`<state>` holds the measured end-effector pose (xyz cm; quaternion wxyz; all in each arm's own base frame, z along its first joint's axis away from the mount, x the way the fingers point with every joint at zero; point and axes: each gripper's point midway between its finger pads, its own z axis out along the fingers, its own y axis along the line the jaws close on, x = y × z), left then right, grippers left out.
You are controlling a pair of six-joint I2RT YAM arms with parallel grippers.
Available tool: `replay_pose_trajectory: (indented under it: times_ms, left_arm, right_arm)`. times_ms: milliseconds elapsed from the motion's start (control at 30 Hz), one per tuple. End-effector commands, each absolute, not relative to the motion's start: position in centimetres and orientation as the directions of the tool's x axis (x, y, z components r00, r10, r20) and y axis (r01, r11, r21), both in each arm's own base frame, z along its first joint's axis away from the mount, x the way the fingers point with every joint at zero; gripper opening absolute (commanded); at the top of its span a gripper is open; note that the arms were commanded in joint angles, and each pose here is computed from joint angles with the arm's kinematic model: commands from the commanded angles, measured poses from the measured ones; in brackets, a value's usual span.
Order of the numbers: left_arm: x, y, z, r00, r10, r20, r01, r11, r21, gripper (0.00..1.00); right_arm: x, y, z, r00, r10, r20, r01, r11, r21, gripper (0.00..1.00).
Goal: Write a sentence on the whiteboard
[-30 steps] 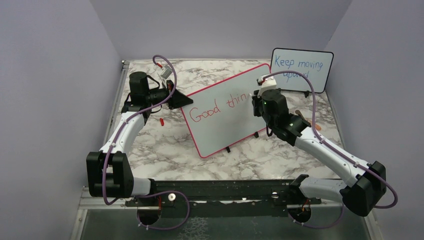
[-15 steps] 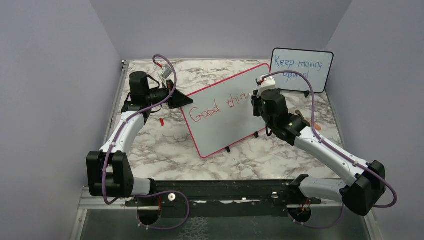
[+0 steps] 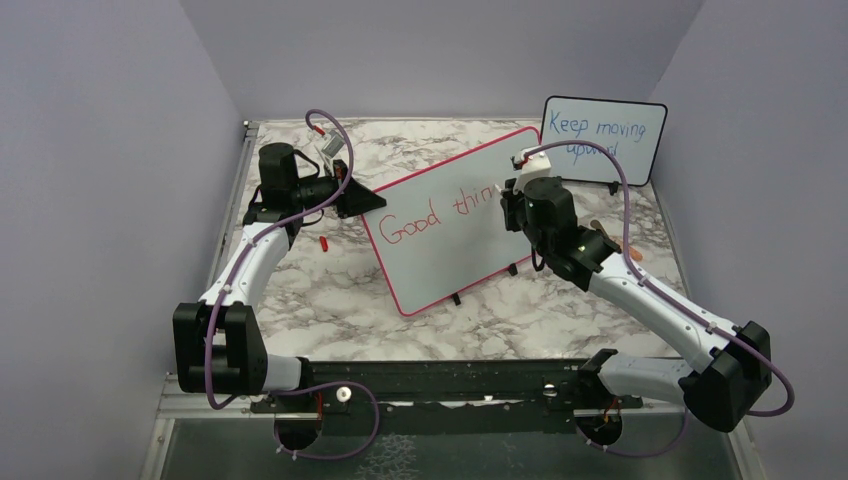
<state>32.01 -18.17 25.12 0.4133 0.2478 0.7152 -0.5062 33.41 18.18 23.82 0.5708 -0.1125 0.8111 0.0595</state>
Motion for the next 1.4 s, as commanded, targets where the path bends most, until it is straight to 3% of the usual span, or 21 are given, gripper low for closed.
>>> replay_pose_trajectory:
  times_ms: [0, 800, 1367]
  left_arm:
    - [31.5, -18.9, 22.4, -0.572, -0.012, -0.820, 0.761, 0.365, -0.536, 0.00]
    - [31.4, -18.9, 22.4, -0.573, -0.012, -0.820, 0.760, 0.367, -0.537, 0.00]
    - [31.4, -18.9, 22.4, -0.572, -0.012, -0.820, 0.760, 0.367, -0.536, 0.00]
  right_arm:
    - [33.5, 19.7, 24.7, -0.308, -0.104, -0.946, -0.318, 0.948, 0.000, 0.01]
    - [31.5, 18.0, 20.3, -0.423, -0.182, -0.888, -0.311, 0.949, -0.046, 0.01]
    - [33.0, 16.5, 20.8, -0.394, -0.174, -0.903, -0.224, 0.971, -0.089, 0.01]
